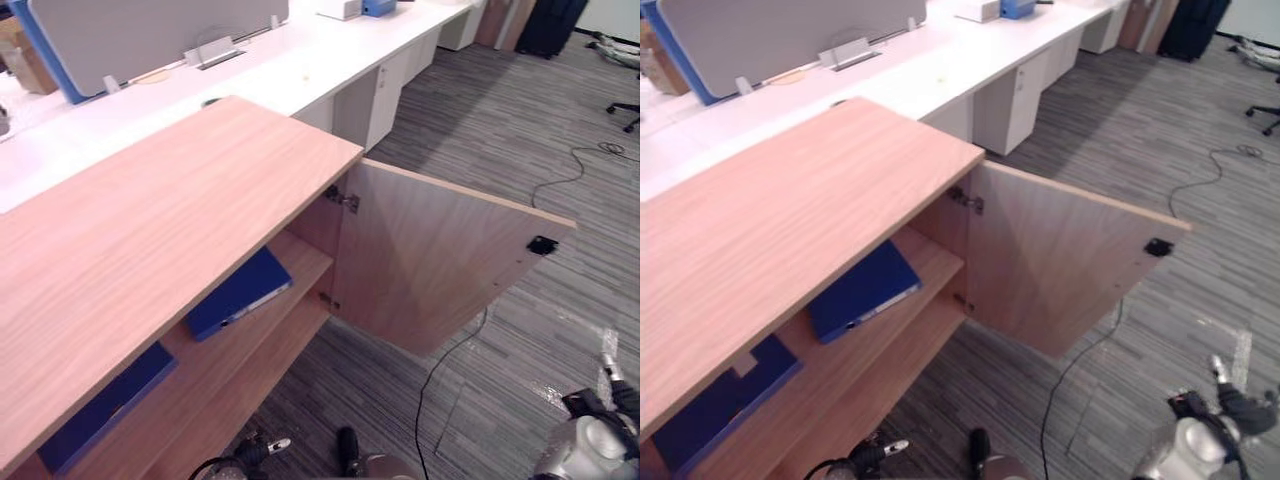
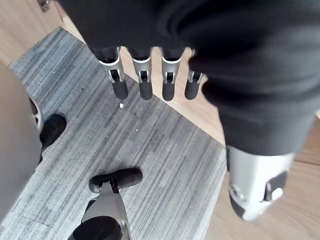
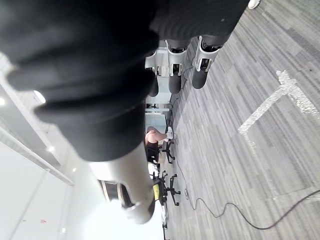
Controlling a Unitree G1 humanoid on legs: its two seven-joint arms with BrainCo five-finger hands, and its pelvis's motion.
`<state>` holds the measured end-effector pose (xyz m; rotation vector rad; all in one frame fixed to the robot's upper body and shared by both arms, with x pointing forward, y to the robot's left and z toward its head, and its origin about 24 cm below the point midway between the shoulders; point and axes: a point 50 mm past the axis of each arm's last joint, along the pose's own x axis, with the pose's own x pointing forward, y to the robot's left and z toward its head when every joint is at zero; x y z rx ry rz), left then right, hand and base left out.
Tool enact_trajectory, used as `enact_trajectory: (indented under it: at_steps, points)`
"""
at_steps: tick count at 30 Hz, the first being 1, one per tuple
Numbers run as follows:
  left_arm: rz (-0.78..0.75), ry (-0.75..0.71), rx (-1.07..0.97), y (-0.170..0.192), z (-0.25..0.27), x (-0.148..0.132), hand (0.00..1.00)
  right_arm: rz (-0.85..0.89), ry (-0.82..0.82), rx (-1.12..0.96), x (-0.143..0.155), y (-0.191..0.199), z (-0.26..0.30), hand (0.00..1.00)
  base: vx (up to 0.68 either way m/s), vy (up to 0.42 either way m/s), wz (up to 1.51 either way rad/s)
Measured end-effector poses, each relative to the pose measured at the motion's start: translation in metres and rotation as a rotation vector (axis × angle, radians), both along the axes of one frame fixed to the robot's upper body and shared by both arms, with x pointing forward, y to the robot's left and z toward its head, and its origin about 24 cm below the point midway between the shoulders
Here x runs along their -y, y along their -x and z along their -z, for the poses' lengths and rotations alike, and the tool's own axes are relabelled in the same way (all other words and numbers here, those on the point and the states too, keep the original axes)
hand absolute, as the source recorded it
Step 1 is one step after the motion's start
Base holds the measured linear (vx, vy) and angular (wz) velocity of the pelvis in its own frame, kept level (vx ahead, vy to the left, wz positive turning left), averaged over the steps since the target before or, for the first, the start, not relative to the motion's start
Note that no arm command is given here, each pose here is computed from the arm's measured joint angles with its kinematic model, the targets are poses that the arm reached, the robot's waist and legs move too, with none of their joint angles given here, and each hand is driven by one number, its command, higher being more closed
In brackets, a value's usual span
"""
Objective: Walk over to the cabinet, pick up the folder, carry it to the office cabinet, place the folder inside the office cabinet, then close the office cabinet door
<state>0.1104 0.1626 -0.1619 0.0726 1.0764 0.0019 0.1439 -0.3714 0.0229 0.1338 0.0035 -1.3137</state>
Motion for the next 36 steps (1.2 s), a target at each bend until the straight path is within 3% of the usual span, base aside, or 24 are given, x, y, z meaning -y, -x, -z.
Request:
enact_trajectory:
  at_steps: [6, 13, 18, 28, 36]
  points:
    - [0.045, 0.006, 0.002, -0.001, -0.001, 0.0, 0.0, -0.135, 0.144, 0.063, 0.02, -0.041, -0.045, 0.0, 0.0, -0.027, 0.3]
    - [0.063, -0.023, 0.007, 0.0, -0.002, -0.01, 0.0, -0.356, 0.223, 0.096, 0.012, -0.092, -0.075, 0.0, -0.02, -0.054, 0.2]
    - [0.061, -0.042, 0.002, 0.002, -0.002, -0.018, 0.0, -0.487, 0.255, 0.104, 0.003, -0.108, -0.084, 0.0, -0.01, -0.019, 0.08]
    - [0.068, -0.052, 0.01, -0.002, -0.004, -0.023, 0.0, -1.003, 0.274, -0.041, -0.055, -0.146, -0.062, 0.0, 0.0, -0.021, 0.05]
    - [0.139, -0.045, 0.002, -0.003, -0.004, -0.024, 0.0, -1.501, 0.237, -0.358, -0.097, -0.135, -0.013, 0.0, 0.0, -0.003, 0.0]
